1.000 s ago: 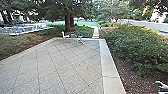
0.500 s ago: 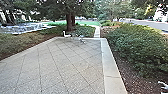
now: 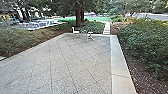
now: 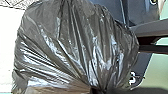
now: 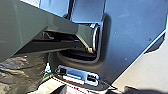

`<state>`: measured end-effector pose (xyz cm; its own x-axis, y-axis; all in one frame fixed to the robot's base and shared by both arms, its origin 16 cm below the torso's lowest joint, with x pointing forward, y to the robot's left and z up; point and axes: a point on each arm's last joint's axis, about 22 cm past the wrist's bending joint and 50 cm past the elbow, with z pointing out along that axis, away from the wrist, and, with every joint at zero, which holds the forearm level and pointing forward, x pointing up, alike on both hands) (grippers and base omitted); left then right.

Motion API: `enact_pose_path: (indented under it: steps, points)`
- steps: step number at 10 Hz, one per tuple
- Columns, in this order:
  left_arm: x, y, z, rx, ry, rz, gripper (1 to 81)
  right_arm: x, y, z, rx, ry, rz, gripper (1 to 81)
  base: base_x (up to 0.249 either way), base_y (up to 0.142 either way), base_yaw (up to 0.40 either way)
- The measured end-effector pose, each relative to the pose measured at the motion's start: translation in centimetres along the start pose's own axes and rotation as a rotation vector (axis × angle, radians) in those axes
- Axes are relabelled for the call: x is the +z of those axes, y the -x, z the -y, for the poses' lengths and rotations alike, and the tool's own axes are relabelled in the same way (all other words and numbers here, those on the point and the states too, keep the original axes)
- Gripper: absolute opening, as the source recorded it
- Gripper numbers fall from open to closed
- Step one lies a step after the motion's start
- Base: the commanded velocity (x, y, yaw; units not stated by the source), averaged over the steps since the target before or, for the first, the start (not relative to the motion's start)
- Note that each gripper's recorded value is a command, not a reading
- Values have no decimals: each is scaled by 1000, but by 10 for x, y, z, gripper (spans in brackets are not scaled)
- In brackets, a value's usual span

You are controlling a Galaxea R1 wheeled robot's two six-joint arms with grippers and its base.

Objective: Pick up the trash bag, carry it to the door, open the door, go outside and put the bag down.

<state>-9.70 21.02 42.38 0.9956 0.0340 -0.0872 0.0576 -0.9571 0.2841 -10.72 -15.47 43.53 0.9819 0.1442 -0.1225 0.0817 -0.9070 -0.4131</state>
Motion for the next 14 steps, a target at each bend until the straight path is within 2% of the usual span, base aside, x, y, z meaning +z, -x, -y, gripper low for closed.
enact_pose_path:
  steps: [2, 4, 6, 7, 9, 10, 12, 13, 14]
  points:
    - [-2, -4, 1, -2, 8, -8, 10, -3, 1, -5, 1, -1, -1, 811, 0, 0, 0]
    - [-8, -11, 5, -9, 33, -21, 10, -8, -1, -5, 4, -23, -5, 811, 0, 0, 0]
    - [-22, -36, 8, -18, 84, -54, 10, -19, -2, 19, 13, -117, -4, 811, 0, 0, 0]
    - [-33, -56, 17, -24, 96, -76, 10, -25, -2, 27, 17, -151, -3, 811, 0, 0, 0]
    - [-56, -108, 48, -47, 81, -129, 10, -34, 3, 28, 23, -174, 5, 811, 0, 0, 0]
    - [-67, -140, 58, -62, 82, -154, 10, -33, 9, 33, 30, -182, 18, 811, 0, 0, 0]
    - [-85, -181, 75, -91, 82, -153, 10, -27, 31, 50, 58, -198, 65, 811, 0, 0, 0]
    - [-91, -195, 85, -108, 78, -143, 10, -24, 42, 47, 69, -182, 90, 811, 0, 0, 0]
    - [-97, -207, 94, -127, 75, -130, 10, -22, 55, 25, 73, -129, 114, 811, 0, 0, 0]
